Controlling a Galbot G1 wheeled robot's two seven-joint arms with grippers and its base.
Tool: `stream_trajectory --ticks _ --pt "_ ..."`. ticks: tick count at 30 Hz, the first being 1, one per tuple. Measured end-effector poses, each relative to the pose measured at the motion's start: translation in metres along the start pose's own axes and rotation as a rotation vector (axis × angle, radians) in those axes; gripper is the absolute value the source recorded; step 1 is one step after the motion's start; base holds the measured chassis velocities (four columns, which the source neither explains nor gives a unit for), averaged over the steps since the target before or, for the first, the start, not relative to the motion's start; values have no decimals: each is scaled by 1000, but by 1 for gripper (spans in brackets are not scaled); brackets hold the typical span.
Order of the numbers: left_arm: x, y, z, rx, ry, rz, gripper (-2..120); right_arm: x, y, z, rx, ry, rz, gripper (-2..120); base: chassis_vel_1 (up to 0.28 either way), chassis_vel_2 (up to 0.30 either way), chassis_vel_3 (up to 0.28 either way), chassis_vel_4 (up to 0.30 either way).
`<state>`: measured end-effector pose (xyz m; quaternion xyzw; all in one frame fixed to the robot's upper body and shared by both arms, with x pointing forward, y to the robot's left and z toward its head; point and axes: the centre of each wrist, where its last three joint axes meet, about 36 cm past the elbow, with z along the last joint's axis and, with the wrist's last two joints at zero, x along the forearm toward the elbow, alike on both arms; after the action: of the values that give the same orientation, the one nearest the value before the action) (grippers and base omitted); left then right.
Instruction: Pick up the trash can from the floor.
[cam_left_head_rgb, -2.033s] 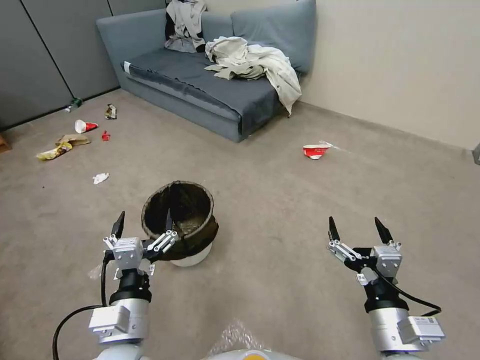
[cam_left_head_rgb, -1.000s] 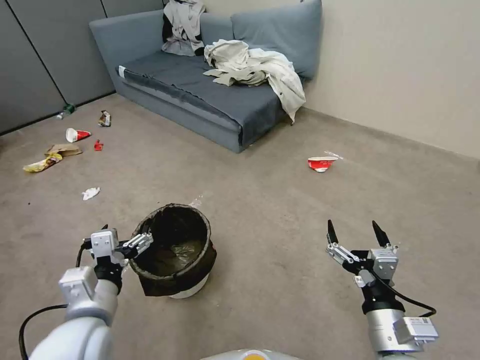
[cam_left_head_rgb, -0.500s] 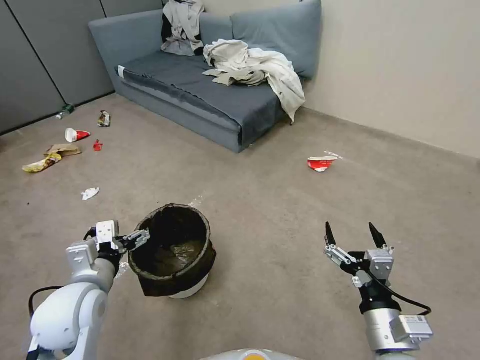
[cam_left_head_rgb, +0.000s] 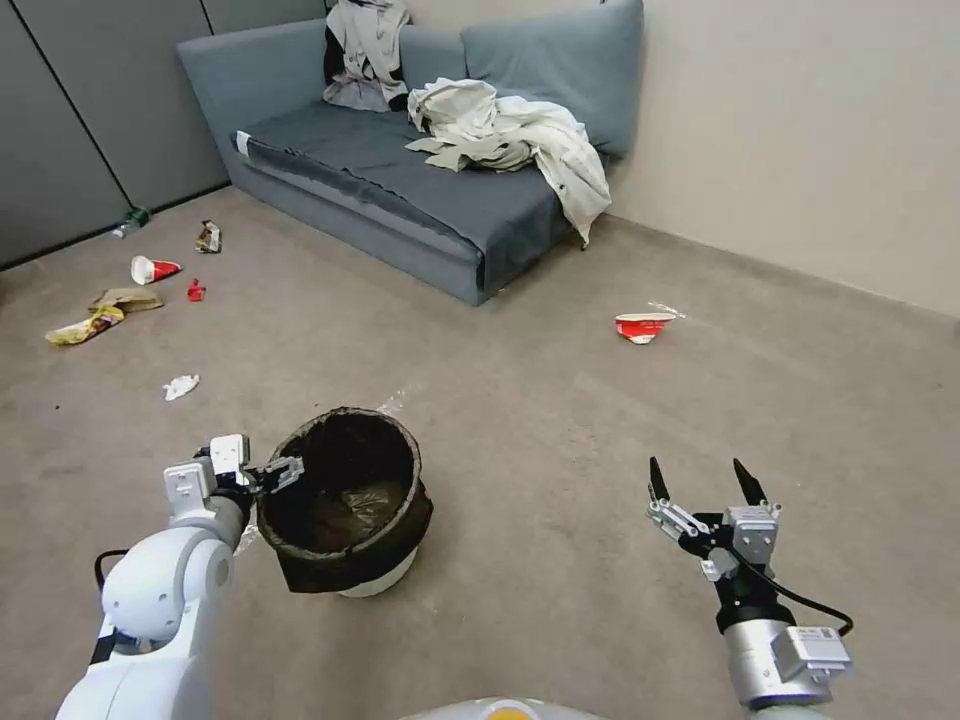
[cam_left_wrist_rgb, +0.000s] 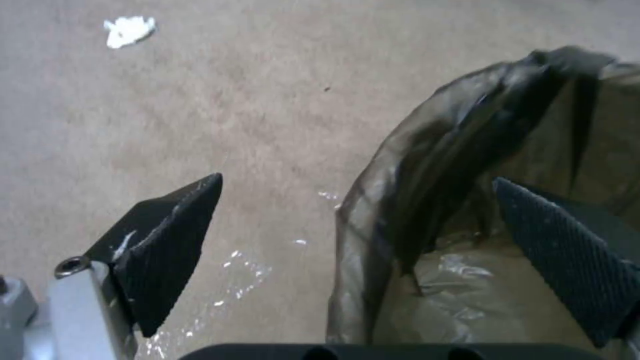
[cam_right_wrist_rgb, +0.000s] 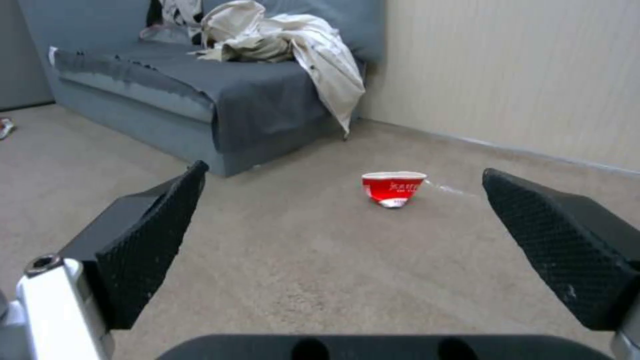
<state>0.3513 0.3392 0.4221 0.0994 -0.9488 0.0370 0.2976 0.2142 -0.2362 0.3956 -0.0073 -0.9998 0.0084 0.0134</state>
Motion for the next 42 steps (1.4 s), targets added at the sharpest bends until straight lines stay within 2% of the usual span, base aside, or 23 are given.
stream_trajectory --ticks 10,16,18,19,20,23,24,28,30,32,34,37,38,42 --pt "-11 -3 11 22 36 39 100 -1 1 1 9 2 -3 100 0 0 0 0" --pt "-21 -1 19 8 65 15 100 -1 2 3 11 7 -4 100 0 0 0 0" --pt "-22 -1 21 6 71 10 97 -1 1 5 12 12 -4 100 0 0 0 0" --pt "-23 -1 23 7 75 9 91 -2 1 6 12 15 -4 100 0 0 0 0" --pt "-23 -1 23 7 75 9 91 -2 1 6 12 15 -4 100 0 0 0 0" --pt "-25 -5 25 12 80 16 77 -2 2 6 11 14 -5 100 0 0 0 0" --pt "-25 -5 25 12 80 16 77 -2 2 6 11 14 -5 100 0 0 0 0" --pt "-27 -9 27 20 83 20 57 -3 2 6 11 15 -5 100 0 0 0 0" --pt "-27 -9 27 21 84 20 56 -3 2 6 12 16 -5 100 0 0 0 0" --pt "-30 -9 29 26 90 7 41 -4 1 7 11 16 -5 100 0 0 0 0" --pt "-31 -9 29 26 91 6 40 -4 1 7 11 16 -5 100 0 0 0 0" --pt "-30 -9 30 28 92 4 27 -5 2 7 11 15 -5 100 0 0 0 0" --pt "-30 -9 30 28 92 4 27 -5 2 7 11 15 -5 100 0 0 0 0" --pt "-29 -8 32 53 62 15 13 -5 1 7 11 16 -2 100 0 0 0 0"
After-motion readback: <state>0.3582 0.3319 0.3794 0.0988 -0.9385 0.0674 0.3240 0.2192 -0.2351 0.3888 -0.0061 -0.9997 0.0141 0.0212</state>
